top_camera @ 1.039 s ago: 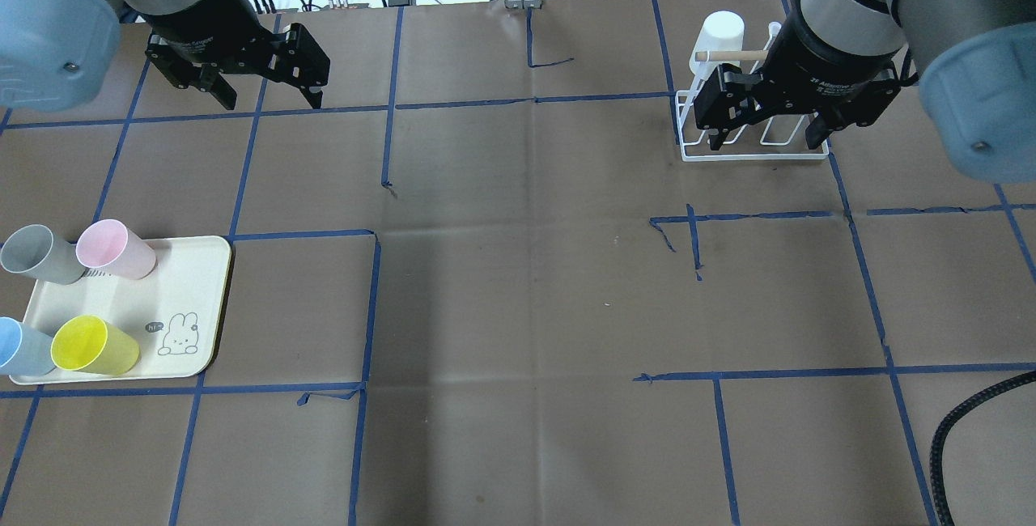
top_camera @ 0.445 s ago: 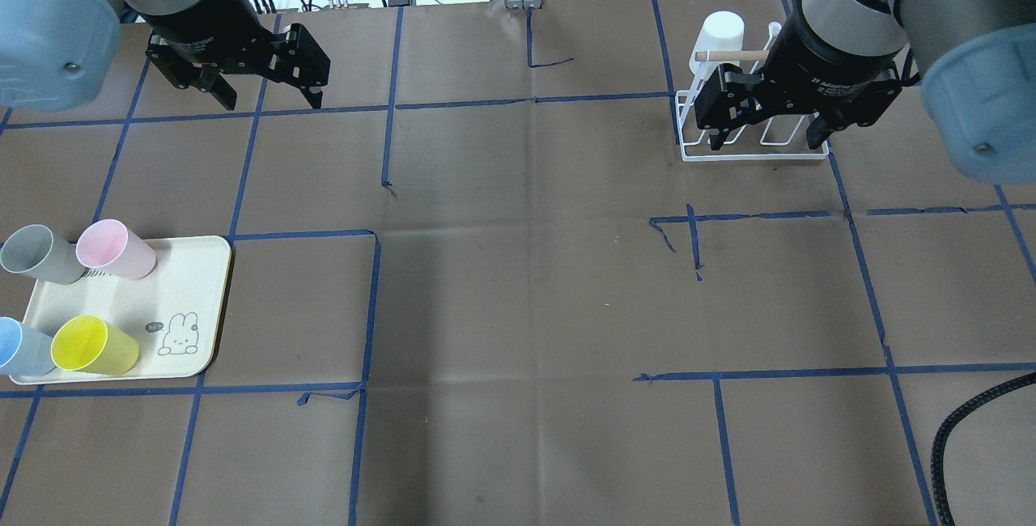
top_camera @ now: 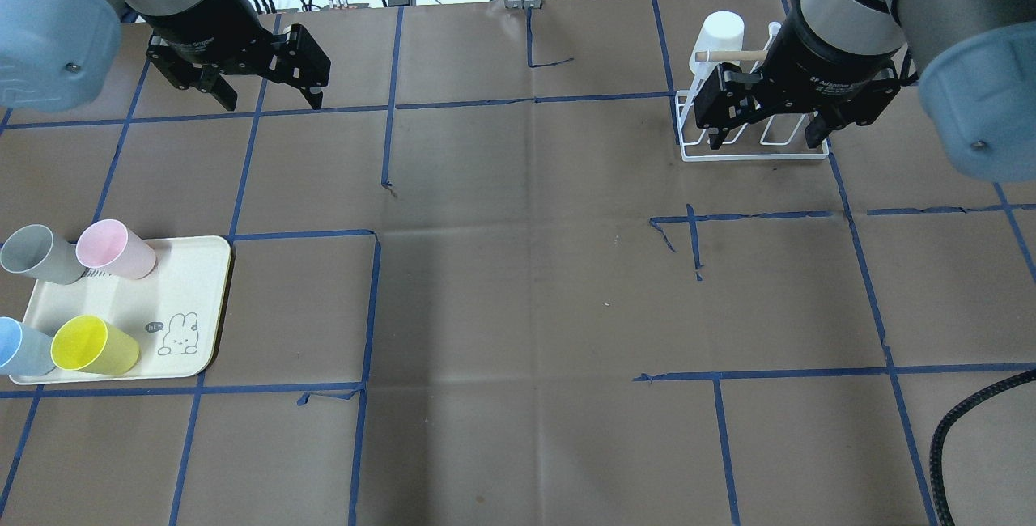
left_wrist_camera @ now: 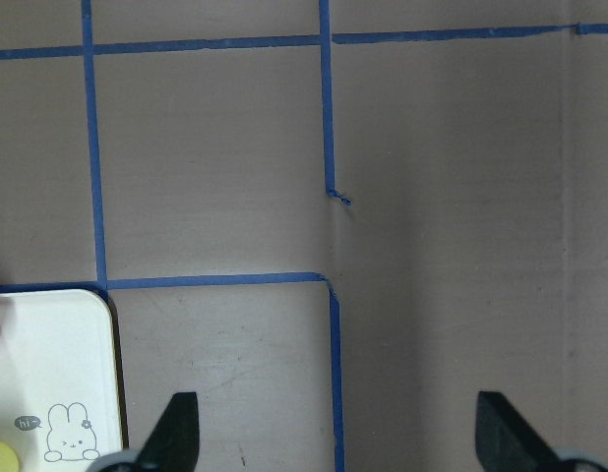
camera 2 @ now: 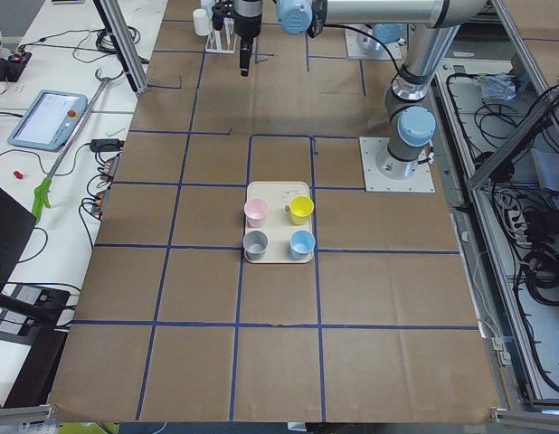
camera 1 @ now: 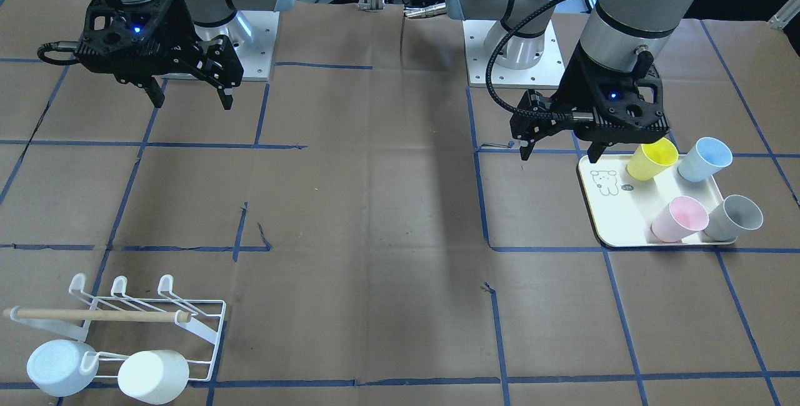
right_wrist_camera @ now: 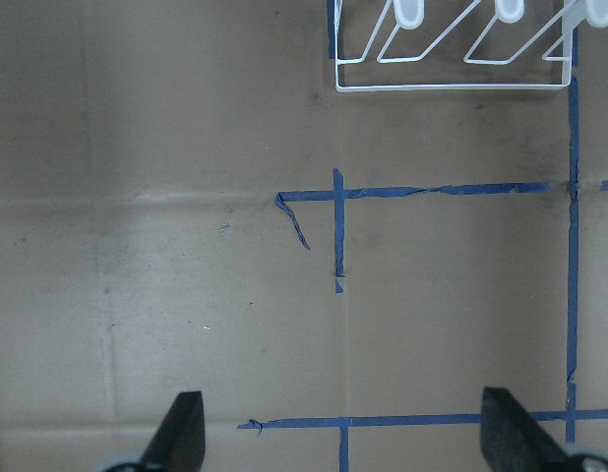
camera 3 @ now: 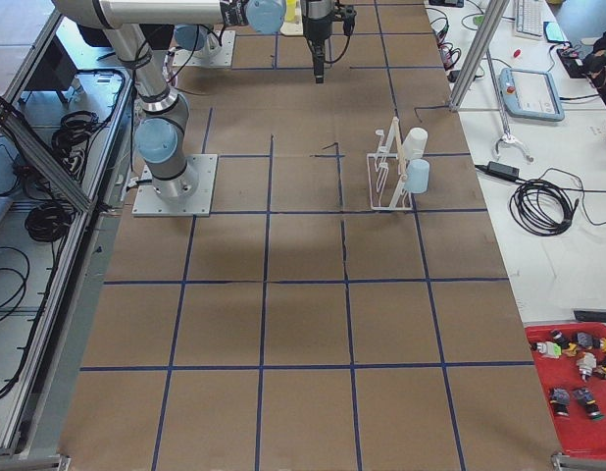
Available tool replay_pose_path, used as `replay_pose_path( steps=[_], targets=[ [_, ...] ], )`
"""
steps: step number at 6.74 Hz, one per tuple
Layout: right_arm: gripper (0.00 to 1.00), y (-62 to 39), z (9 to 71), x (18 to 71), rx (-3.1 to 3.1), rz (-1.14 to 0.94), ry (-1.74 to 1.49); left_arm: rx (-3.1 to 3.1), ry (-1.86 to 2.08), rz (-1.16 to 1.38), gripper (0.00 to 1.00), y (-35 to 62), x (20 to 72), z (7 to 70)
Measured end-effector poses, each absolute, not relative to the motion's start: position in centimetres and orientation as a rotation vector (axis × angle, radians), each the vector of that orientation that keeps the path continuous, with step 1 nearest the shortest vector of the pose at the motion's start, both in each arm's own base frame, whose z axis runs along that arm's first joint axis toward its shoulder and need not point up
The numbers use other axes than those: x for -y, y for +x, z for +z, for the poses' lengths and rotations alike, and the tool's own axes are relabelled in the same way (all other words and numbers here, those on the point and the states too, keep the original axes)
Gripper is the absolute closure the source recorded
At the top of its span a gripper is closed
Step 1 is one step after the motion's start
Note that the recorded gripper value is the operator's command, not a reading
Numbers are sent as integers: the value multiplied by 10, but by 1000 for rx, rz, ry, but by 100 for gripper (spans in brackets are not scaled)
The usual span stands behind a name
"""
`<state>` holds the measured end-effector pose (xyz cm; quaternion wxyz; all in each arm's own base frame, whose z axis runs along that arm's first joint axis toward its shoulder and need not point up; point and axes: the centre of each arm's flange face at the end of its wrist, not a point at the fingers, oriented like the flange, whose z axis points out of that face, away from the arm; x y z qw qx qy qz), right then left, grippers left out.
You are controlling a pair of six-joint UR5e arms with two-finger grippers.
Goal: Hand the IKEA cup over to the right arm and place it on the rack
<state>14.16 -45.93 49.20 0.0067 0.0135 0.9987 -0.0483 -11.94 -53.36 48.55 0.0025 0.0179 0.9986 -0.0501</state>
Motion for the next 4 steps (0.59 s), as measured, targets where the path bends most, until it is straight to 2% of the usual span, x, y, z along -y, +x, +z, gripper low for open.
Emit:
replay_pose_path(
  steps=[4],
  targets=[
    [0,142,495,459,-3123,-162,43,-3132,56,-155,0,-119,534,485]
  ],
)
